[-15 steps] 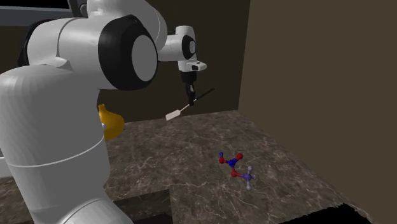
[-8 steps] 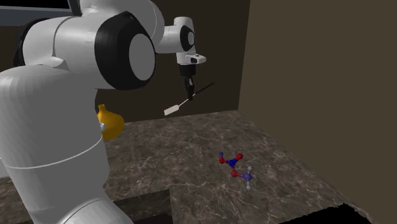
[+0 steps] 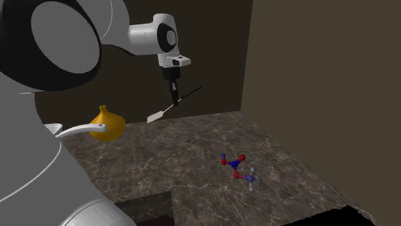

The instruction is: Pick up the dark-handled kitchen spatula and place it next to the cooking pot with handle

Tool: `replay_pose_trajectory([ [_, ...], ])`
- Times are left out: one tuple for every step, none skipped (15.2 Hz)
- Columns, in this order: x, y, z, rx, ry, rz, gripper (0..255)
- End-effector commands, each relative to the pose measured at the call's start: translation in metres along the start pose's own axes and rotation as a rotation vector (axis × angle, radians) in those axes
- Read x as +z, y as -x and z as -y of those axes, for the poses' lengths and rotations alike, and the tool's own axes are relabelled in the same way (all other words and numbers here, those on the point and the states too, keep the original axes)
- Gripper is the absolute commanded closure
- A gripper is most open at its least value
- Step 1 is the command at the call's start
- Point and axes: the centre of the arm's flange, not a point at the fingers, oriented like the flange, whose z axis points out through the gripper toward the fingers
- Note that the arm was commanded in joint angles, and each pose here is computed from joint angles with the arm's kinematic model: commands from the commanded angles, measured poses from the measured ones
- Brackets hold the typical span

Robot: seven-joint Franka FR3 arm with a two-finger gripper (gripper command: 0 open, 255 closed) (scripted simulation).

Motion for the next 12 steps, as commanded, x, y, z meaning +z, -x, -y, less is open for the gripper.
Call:
replay_pose_trajectory([
  [-0.002, 0.023, -0.012, 0.001, 0.000, 0.000, 255],
  [-0.003, 0.035, -0.018, 0.001, 0.000, 0.000, 255],
  [-0.004, 0.046, -0.024, 0.001, 0.000, 0.000, 255],
  [-0.005, 0.058, -0.031, 0.001, 0.000, 0.000, 255],
  [-0.006, 0.069, -0.037, 0.001, 0.000, 0.000, 255],
  [-0.006, 0.081, -0.043, 0.001, 0.000, 0.000, 255],
  [-0.007, 0.093, -0.049, 0.001, 0.000, 0.000, 255],
  [-0.008, 0.104, -0.056, 0.001, 0.000, 0.000, 255],
  [-0.009, 0.116, -0.062, 0.001, 0.000, 0.000, 255],
  [-0.010, 0.127, -0.068, 0.001, 0.000, 0.000, 255],
  [-0.010, 0.139, -0.074, 0.001, 0.000, 0.000, 255],
  [-0.011, 0.151, -0.081, 0.001, 0.000, 0.000, 255],
])
